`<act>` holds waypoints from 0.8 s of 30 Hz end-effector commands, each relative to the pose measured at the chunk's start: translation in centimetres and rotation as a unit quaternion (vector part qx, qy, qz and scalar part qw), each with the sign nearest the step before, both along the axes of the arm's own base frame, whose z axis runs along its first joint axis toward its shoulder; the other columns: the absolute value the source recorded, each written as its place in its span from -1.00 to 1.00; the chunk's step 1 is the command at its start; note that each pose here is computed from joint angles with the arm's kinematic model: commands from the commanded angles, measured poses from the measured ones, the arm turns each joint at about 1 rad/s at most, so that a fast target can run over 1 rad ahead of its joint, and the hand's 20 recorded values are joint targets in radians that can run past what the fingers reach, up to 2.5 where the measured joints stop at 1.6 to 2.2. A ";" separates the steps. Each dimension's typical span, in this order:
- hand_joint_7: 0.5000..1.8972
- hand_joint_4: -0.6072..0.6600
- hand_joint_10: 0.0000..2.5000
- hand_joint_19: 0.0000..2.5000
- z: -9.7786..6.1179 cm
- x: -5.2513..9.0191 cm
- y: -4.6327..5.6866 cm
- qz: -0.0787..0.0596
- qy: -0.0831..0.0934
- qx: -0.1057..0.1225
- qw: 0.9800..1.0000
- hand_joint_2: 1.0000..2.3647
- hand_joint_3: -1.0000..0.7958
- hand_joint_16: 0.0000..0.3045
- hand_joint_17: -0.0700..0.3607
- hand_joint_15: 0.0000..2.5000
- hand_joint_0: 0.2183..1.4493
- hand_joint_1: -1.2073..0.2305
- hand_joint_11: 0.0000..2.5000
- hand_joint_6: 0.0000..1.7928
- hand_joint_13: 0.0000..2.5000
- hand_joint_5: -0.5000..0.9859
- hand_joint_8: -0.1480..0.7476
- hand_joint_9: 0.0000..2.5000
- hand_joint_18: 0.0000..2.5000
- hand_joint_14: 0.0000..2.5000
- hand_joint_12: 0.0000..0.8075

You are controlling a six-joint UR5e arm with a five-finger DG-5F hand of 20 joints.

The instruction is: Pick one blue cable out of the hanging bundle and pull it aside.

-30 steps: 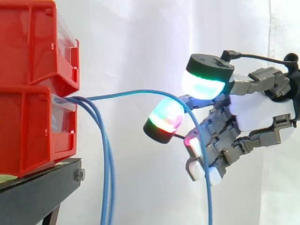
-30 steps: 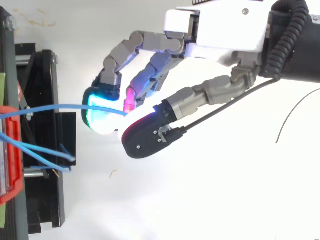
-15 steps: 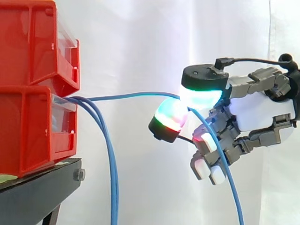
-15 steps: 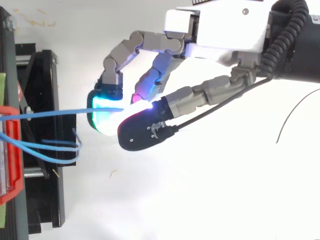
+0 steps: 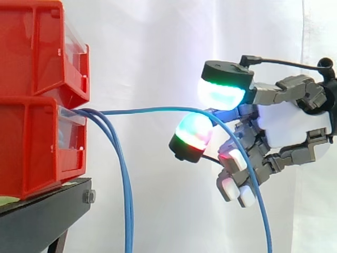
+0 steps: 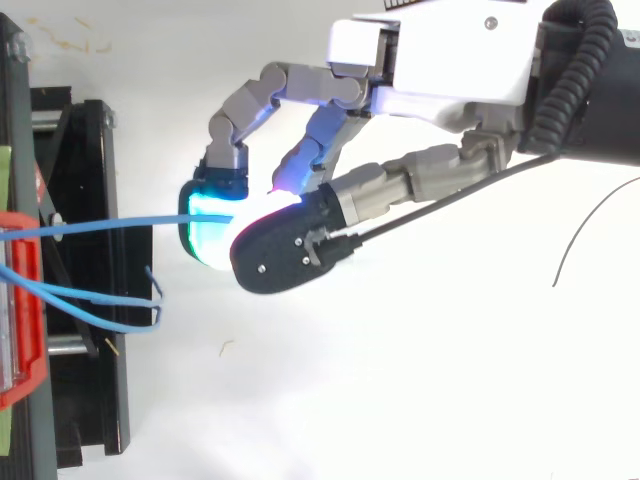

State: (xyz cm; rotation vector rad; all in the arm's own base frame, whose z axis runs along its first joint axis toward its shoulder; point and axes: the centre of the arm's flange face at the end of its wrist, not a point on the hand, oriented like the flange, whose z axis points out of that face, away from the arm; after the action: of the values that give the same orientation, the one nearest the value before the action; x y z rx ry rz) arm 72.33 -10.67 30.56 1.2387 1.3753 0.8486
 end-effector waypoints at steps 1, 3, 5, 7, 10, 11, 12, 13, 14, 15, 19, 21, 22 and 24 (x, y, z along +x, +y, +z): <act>-0.46 -0.08 -0.98 -0.42 0.0 0.0 0.0 0.000 0.000 -0.001 1.000 -0.99 -0.35 -0.67 -0.16 -0.45 -0.43 0.03 -0.39 0.01 -0.28 -0.53 -0.04 -0.10 -0.42 -0.98 -0.08; -0.46 -0.09 -0.98 -0.42 0.0 0.0 0.0 0.000 0.000 0.000 1.000 -0.98 -0.22 -0.67 -0.16 -0.45 -0.44 -0.04 -0.37 0.01 -0.27 -0.52 -0.02 -0.09 -0.41 -0.98 -0.07; -0.45 -0.06 -0.99 -0.44 0.0 0.0 0.0 0.000 0.000 0.000 1.000 -0.98 -0.12 -0.64 -0.10 -0.45 -0.45 -0.15 -0.39 0.01 -0.25 -0.52 0.04 -0.08 -0.36 -0.98 -0.01; -0.46 -0.05 -0.99 -0.45 0.1 0.0 0.0 0.000 -0.001 0.000 1.000 -0.98 -0.04 -0.63 -0.08 -0.45 -0.45 -0.22 -0.38 0.02 -0.24 -0.52 0.05 -0.08 -0.35 -0.98 0.00; -0.47 -0.04 -0.99 -0.46 0.0 0.0 0.0 0.000 0.000 0.000 1.000 -0.97 -0.01 -0.63 -0.09 -0.46 -0.43 -0.30 -0.38 0.03 -0.24 -0.52 0.04 -0.08 -0.33 -0.98 -0.01; -0.49 -0.04 -0.99 -0.45 0.0 0.0 0.0 0.000 0.000 0.001 1.000 -0.97 0.00 -0.65 -0.12 -0.46 -0.42 -0.33 -0.37 0.04 -0.24 -0.53 0.01 -0.09 -0.34 -0.98 -0.04; -0.50 -0.04 -0.99 -0.45 0.0 0.0 0.0 0.000 0.000 0.002 1.000 -0.97 -0.01 -0.65 -0.12 -0.46 -0.41 -0.33 -0.38 0.04 -0.24 -0.53 0.00 -0.09 -0.34 -0.98 -0.05; -0.49 -0.04 -0.98 -0.45 0.0 0.0 0.0 0.000 0.000 0.002 1.000 -0.97 -0.01 -0.65 -0.13 -0.45 -0.41 -0.34 -0.38 0.04 -0.24 -0.53 0.00 -0.09 -0.34 -0.98 -0.06; -0.50 -0.05 -0.98 -0.44 0.0 0.0 0.0 0.000 0.000 0.002 1.000 -0.97 -0.01 -0.66 -0.13 -0.45 -0.41 -0.35 -0.37 0.04 -0.24 -0.53 -0.01 -0.10 -0.34 -0.98 -0.06; -0.49 -0.05 -0.99 -0.44 0.1 0.0 0.0 0.000 -0.001 0.003 1.000 -0.97 -0.02 -0.66 -0.13 -0.45 -0.40 -0.35 -0.37 0.04 -0.24 -0.53 -0.01 -0.10 -0.34 -0.98 -0.06; -0.50 -0.08 -0.98 -0.44 0.1 0.0 -0.1 -0.001 -0.001 0.002 1.000 -0.97 -0.04 -0.67 -0.16 -0.44 -0.38 -0.38 -0.36 0.05 -0.25 -0.54 -0.04 -0.11 -0.35 -0.98 -0.09; -0.49 -0.07 -0.98 -0.44 0.2 0.0 0.0 0.000 -0.002 0.001 1.000 -0.97 -0.06 -0.68 -0.17 -0.44 -0.37 -0.38 -0.37 0.05 -0.25 -0.54 -0.05 -0.12 -0.36 -0.98 -0.10; -0.48 -0.07 -0.99 -0.44 0.3 0.0 0.0 0.000 -0.002 0.001 1.000 -0.97 -0.06 -0.68 -0.17 -0.44 -0.37 -0.39 -0.37 0.05 -0.25 -0.55 -0.06 -0.12 -0.36 -0.98 -0.10; -0.44 -0.09 -0.98 -0.44 0.2 0.0 0.0 0.000 -0.002 0.002 1.000 -0.97 -0.07 -0.69 -0.18 -0.44 -0.36 -0.40 -0.37 0.05 -0.25 -0.55 -0.06 -0.12 -0.36 -0.98 -0.11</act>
State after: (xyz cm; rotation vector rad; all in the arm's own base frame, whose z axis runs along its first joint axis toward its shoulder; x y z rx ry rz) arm 72.29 -10.68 30.74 1.2396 1.3716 0.8519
